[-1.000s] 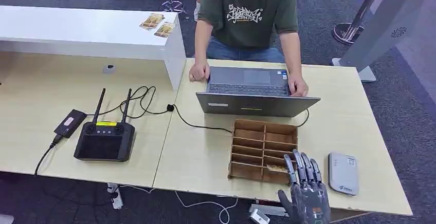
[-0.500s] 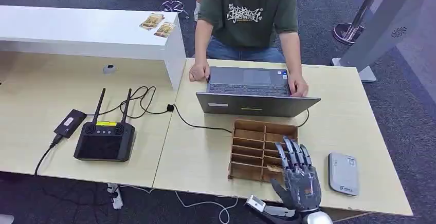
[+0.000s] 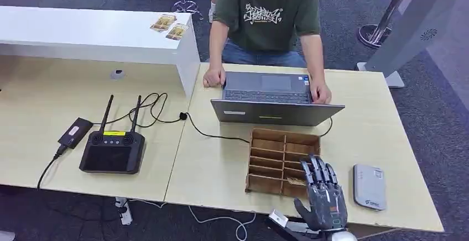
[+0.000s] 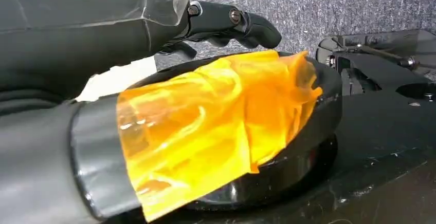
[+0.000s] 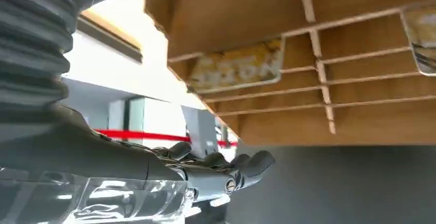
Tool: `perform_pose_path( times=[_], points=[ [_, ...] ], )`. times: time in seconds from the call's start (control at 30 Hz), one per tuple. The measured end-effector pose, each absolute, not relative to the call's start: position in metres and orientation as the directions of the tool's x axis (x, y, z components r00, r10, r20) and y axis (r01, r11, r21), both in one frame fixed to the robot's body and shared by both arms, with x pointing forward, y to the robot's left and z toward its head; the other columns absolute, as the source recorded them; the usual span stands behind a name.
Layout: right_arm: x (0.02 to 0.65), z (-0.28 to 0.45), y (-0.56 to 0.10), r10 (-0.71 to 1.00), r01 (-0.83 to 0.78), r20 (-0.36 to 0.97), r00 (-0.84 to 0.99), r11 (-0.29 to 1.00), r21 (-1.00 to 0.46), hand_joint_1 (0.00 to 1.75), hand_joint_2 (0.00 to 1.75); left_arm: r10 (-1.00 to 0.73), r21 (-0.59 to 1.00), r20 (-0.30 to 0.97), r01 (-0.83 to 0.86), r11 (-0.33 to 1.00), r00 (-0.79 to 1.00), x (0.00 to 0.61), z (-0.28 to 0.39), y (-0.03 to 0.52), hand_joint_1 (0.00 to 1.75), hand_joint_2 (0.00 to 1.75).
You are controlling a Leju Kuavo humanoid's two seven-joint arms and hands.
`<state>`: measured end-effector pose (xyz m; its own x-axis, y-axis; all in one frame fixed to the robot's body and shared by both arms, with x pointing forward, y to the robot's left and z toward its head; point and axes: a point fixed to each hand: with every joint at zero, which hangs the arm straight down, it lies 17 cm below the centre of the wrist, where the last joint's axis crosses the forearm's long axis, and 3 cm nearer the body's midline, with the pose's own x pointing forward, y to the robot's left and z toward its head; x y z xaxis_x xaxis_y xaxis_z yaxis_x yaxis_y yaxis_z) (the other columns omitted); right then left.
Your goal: Pass the card to the sensor for recognition and then transmit it.
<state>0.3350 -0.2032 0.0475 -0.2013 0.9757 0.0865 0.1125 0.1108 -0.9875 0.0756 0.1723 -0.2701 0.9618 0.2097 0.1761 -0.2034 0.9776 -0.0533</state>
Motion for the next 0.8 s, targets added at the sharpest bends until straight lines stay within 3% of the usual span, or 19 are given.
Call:
perform_pose_path(
  times=[0.8],
  points=[
    [0.321,0.044,-0.191,0.964,0.054,0.201,-0.177,0.213,-0.976,0.00,1.75,0.211,-0.054,0.187,-0.205,0.977,0.959,0.077,-0.270,0.172,0.00,0.00]
  ],
)
